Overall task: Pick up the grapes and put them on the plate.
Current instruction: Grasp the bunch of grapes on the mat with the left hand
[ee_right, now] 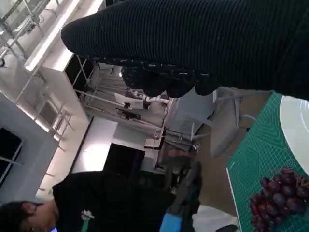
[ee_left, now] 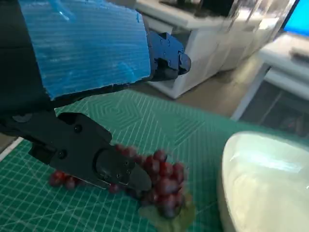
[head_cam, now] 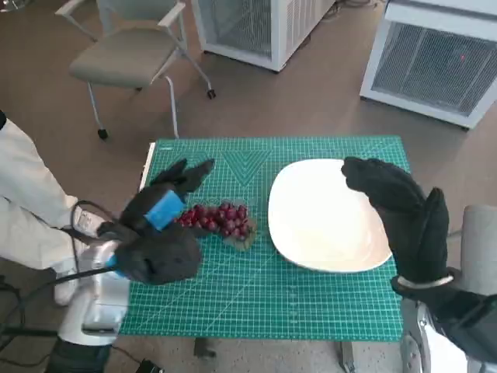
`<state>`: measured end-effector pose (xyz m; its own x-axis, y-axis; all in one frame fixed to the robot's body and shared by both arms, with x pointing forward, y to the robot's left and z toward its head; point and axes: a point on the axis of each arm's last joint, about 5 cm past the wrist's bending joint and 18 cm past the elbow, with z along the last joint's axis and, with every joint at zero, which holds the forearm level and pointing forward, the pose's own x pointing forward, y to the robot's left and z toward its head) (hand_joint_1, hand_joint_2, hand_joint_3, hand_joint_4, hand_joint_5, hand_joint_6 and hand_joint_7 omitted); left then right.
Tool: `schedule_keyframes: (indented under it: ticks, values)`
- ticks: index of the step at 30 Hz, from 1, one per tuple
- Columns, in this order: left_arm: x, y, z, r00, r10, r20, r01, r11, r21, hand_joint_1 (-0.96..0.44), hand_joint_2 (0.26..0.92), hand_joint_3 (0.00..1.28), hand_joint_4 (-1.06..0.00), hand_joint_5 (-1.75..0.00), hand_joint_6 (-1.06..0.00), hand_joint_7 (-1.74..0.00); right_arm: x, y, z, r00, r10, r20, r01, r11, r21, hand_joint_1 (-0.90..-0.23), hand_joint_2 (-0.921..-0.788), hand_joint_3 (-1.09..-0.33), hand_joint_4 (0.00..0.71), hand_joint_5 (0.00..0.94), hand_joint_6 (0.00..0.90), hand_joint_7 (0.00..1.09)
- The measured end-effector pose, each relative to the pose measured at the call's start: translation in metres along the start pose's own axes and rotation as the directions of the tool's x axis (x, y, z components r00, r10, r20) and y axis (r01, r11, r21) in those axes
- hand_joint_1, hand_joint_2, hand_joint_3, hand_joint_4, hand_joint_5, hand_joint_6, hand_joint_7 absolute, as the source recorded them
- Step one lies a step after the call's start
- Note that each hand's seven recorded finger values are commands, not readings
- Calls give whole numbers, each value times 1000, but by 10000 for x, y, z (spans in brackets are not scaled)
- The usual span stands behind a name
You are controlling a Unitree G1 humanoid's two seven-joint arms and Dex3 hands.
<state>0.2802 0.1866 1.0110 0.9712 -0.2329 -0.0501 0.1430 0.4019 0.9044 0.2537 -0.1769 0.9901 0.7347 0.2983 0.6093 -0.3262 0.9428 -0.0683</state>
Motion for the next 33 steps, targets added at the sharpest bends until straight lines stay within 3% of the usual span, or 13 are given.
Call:
schedule_keyframes:
  ticks: [12,33]
  values:
    - [204,-97,219,993,-74,-97,83,993,85,-159,741,4,-95,-8,-243,-14,-5,-1,19,1000,1,8,-1,1000,-6,-515,-921,-607,279,424,124,918]
    - [665,-351,364,957,-173,-235,219,957,188,-159,748,3,-121,-2,-262,-6,-33,-51,40,1000,0,1,0,999,-32,-517,-921,-624,277,420,120,925]
